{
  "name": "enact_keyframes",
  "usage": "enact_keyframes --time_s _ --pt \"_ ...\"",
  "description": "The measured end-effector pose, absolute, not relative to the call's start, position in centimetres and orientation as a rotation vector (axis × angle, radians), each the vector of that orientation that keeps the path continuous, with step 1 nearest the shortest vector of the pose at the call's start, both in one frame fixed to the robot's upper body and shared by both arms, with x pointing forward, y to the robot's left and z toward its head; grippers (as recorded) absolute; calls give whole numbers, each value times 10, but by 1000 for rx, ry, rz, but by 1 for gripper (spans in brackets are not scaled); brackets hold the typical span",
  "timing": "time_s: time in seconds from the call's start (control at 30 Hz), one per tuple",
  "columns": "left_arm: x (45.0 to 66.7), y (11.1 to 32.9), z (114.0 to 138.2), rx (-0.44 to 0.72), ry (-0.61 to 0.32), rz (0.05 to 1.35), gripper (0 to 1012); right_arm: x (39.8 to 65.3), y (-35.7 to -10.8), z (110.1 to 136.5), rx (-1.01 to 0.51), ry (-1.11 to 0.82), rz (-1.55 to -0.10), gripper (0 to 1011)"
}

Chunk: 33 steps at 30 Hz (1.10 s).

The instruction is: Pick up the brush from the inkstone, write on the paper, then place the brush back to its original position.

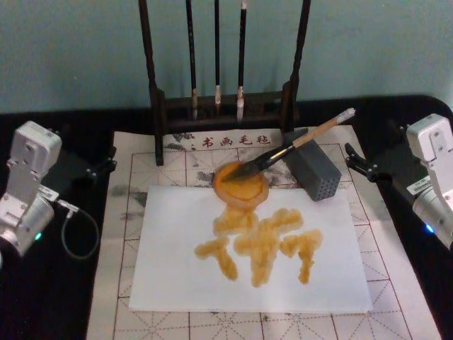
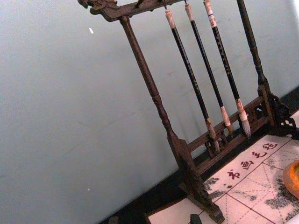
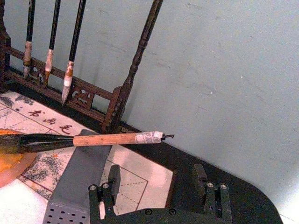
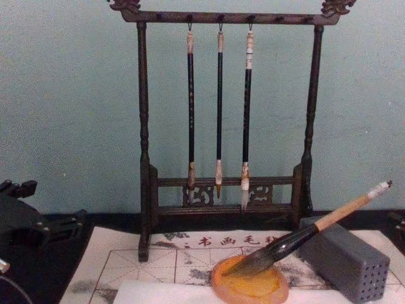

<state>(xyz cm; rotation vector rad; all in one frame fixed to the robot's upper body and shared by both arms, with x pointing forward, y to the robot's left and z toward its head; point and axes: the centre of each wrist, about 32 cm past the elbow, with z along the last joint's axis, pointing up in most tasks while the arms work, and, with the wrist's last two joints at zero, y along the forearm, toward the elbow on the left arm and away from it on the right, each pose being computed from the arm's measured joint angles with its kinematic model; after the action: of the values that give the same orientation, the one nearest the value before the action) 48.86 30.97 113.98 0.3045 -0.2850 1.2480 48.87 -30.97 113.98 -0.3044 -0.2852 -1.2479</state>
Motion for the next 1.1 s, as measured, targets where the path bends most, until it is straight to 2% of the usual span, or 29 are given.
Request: enact_keyframes --time_s 1.1 --pt "489 310 1140 304 -285 1248 1001 489 -310 1140 -305 -285 -1248 1000"
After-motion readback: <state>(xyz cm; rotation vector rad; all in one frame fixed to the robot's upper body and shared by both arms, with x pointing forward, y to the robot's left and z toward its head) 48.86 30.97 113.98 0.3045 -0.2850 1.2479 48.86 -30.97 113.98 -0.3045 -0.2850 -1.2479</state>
